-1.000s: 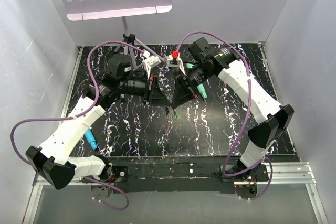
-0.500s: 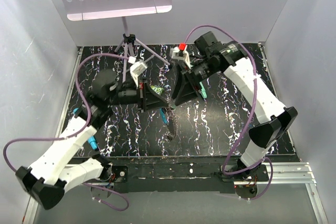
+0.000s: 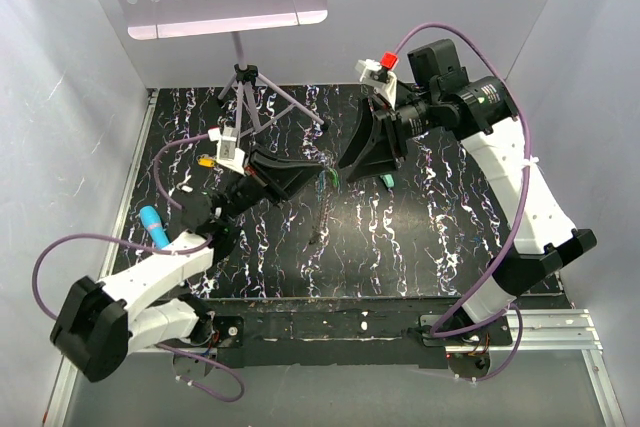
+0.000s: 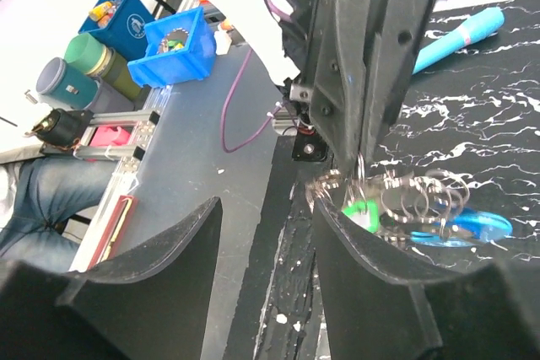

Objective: Put the keys on the keyring

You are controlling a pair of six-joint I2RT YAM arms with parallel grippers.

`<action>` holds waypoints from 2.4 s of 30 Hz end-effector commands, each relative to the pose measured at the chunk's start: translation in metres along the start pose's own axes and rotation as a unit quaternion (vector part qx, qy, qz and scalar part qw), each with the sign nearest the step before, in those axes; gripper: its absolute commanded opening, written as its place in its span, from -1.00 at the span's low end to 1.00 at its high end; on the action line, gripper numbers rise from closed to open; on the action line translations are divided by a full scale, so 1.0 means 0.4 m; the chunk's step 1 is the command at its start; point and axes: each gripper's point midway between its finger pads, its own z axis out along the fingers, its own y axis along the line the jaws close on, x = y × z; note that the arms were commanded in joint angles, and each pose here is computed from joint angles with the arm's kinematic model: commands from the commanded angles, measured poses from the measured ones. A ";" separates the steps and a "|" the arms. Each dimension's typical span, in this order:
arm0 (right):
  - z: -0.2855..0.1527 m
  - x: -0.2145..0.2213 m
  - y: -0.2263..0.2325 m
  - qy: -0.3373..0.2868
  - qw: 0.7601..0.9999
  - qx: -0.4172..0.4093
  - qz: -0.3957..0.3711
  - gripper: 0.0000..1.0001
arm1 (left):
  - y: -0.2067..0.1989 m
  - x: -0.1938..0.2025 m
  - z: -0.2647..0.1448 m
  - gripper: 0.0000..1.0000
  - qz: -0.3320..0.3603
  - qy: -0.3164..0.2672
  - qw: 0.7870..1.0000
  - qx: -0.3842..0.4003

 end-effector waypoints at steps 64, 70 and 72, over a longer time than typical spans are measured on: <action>-0.005 0.003 -0.047 -0.035 0.997 0.041 0.063 -0.97 | -0.158 -0.158 0.062 -1.00 0.051 -0.157 0.979 0.118; 0.017 0.020 -0.050 -0.031 0.996 0.028 0.078 -0.97 | -0.161 -0.163 0.063 -1.00 0.051 -0.162 0.978 0.122; 0.017 0.018 -0.054 -0.031 0.996 0.028 0.078 -0.97 | -0.161 -0.163 0.064 -1.00 0.050 -0.161 0.978 0.123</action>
